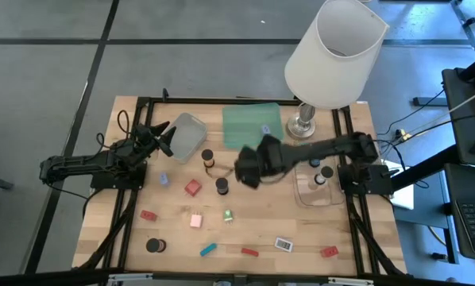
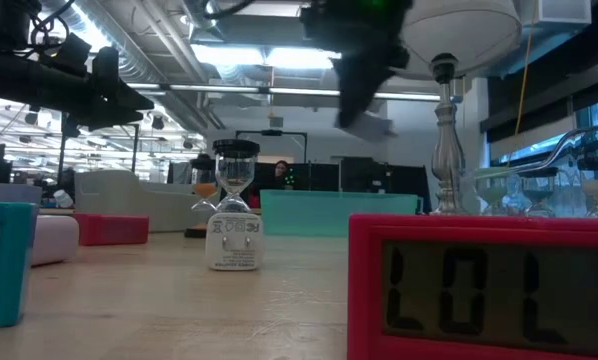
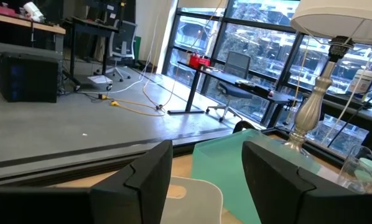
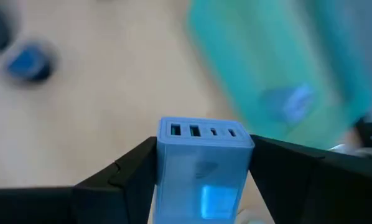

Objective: Pick & Place Office items
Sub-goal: Put the right purple charger adapter into the green bin

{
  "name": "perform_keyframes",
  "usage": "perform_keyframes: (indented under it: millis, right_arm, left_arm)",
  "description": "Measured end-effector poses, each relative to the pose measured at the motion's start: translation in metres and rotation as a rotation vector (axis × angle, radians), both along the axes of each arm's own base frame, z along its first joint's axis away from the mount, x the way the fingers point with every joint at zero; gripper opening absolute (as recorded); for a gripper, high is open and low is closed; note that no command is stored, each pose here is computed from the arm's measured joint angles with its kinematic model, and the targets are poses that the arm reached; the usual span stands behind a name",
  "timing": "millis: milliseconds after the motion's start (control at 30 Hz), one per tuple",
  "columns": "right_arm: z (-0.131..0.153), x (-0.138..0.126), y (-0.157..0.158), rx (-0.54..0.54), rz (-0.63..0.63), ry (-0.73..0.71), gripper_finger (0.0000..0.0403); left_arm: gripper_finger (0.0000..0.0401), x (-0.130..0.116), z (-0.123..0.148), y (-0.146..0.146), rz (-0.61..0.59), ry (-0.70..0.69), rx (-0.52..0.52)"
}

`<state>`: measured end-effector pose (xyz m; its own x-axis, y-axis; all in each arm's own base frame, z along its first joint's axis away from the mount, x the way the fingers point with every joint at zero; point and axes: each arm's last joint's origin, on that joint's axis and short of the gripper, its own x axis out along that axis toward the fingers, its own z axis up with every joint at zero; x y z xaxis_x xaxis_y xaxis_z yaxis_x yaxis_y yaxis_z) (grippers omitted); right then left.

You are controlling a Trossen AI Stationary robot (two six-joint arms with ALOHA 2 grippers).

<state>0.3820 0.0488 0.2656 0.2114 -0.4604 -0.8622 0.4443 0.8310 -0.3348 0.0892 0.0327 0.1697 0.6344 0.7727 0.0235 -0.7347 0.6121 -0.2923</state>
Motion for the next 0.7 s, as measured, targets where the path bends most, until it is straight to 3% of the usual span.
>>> perform_keyframes:
  millis: [133, 433, 700]
  right_arm:
    - [0.010, 0.011, -0.053, -0.021, -0.081, -0.055, 0.0221]
    - [0.014, 0.014, -0.175, 0.130, -0.224, -0.256, 0.0221]
    - [-0.014, 0.020, -0.217, 0.177, -0.282, -0.285, 0.0222]
  left_arm:
    - [0.0190, 0.000, 0.000, 0.000, 0.000, -0.001, 0.000]
    - [0.0190, 0.000, 0.000, 0.000, 0.000, -0.001, 0.000]
    - [0.0190, 0.000, 0.000, 0.000, 0.000, -0.001, 0.000]
